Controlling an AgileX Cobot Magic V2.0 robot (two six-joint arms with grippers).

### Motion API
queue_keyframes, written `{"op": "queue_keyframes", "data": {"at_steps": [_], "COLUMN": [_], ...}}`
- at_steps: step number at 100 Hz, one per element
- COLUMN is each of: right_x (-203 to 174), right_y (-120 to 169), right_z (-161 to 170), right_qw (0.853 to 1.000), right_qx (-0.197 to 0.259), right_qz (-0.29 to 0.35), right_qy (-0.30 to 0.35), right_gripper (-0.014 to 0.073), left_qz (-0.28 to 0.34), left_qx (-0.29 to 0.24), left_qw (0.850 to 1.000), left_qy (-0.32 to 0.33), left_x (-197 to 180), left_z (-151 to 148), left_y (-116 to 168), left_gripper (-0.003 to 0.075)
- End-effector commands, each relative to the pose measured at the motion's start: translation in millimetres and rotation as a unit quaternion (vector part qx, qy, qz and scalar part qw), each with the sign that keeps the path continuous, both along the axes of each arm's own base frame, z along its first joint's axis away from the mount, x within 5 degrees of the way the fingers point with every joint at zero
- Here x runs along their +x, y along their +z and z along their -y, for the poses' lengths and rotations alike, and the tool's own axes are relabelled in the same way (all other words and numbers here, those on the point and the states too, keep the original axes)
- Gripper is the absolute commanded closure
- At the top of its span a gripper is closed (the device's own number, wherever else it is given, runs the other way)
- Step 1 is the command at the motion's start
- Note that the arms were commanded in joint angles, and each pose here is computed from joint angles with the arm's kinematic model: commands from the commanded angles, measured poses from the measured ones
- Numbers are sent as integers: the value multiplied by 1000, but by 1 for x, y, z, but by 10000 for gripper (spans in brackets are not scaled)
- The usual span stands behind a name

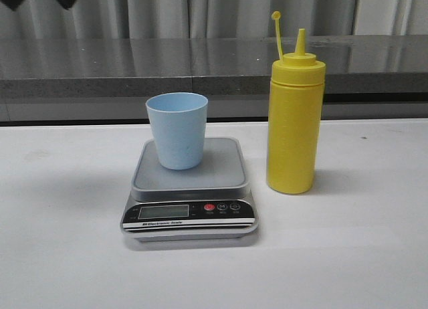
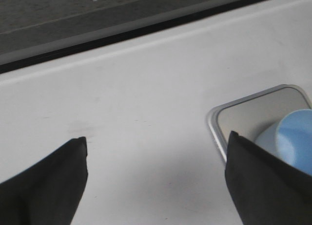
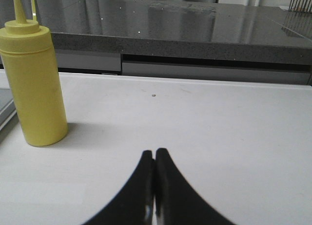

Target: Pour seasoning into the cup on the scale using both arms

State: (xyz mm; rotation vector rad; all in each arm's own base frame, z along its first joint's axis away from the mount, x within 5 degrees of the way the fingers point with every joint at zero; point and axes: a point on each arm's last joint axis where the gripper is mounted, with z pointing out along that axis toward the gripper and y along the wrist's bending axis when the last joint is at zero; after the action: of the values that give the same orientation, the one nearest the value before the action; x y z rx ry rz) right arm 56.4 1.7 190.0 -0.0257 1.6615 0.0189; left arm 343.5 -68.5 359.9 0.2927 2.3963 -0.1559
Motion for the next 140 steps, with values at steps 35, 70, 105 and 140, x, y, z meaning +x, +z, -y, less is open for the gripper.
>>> {"op": "queue_keyframes", "data": {"at_steps": [35, 70, 105, 140], "right_x": [-2, -2, -2, -2], "right_y": [16, 16, 16, 16], "right_z": [0, 0, 0, 0], "right_qw": [998, 998, 998, 998], "right_qx": [-1, -1, -1, -1], "right_qz": [62, 62, 62, 62], "right_qy": [-3, -3, -3, -3], "right_gripper": [662, 662, 662, 662], "left_qz": [172, 275, 365, 373], "left_qx": [-24, -40, -46, -45], "left_qw": [981, 956, 925, 922], "left_qy": [81, 92, 94, 93], "left_x": [-115, -199, -252, -258], "left_z": [-52, -58, -62, -63], "left_y": [1, -35, -65, -70], "left_gripper": [163, 164, 164, 308]}}
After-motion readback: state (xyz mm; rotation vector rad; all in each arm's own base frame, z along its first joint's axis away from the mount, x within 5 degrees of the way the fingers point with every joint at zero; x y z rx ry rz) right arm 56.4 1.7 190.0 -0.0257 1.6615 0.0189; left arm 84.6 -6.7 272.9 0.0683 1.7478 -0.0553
